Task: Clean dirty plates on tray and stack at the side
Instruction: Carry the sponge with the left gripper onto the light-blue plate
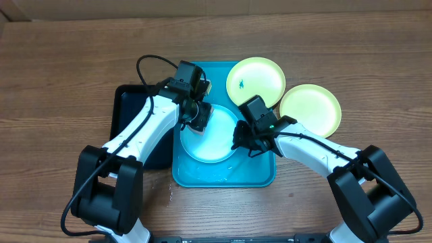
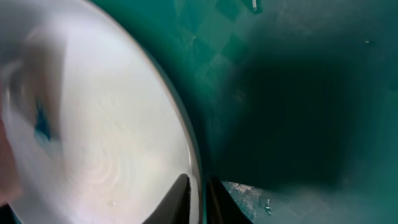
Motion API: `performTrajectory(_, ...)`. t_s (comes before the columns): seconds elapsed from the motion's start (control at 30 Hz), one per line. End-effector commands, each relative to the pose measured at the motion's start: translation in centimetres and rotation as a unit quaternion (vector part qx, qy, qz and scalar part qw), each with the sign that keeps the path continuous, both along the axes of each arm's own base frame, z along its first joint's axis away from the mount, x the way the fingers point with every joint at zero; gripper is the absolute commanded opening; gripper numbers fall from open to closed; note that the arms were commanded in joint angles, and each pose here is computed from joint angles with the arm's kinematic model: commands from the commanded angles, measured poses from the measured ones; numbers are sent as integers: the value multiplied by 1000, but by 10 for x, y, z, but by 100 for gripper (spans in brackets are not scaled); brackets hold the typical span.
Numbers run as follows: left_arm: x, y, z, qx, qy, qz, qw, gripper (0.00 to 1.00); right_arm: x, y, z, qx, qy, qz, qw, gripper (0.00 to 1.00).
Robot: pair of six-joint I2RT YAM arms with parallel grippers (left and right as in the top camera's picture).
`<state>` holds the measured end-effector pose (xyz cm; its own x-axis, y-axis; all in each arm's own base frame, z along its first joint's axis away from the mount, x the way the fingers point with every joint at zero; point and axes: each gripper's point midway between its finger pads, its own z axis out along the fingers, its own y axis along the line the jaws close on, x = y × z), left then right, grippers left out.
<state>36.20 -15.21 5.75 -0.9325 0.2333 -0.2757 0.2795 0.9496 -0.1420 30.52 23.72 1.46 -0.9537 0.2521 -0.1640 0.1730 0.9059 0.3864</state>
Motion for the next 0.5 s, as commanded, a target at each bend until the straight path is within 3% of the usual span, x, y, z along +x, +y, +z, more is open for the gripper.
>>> performTrajectory(0.0, 0, -4, -2, -3, 4, -8, 1000, 4, 4, -2, -2, -6, -7, -3, 1000, 25)
performTrajectory(0.07, -1, -4, -3, -2, 5, -10, 1000, 4, 3, -3, -3, -8, -3, -2, 1000, 24)
performTrajectory(0.3, -1, -2, -3, 3, 3, -14, 1000, 4, -8, -1, -5, -2, 21, 2, 1000, 5)
performTrajectory(0.47, -1, -1, -3, 7, 2, -19, 1000, 4, -1, -1, -3, -4, 5, -2, 1000, 4)
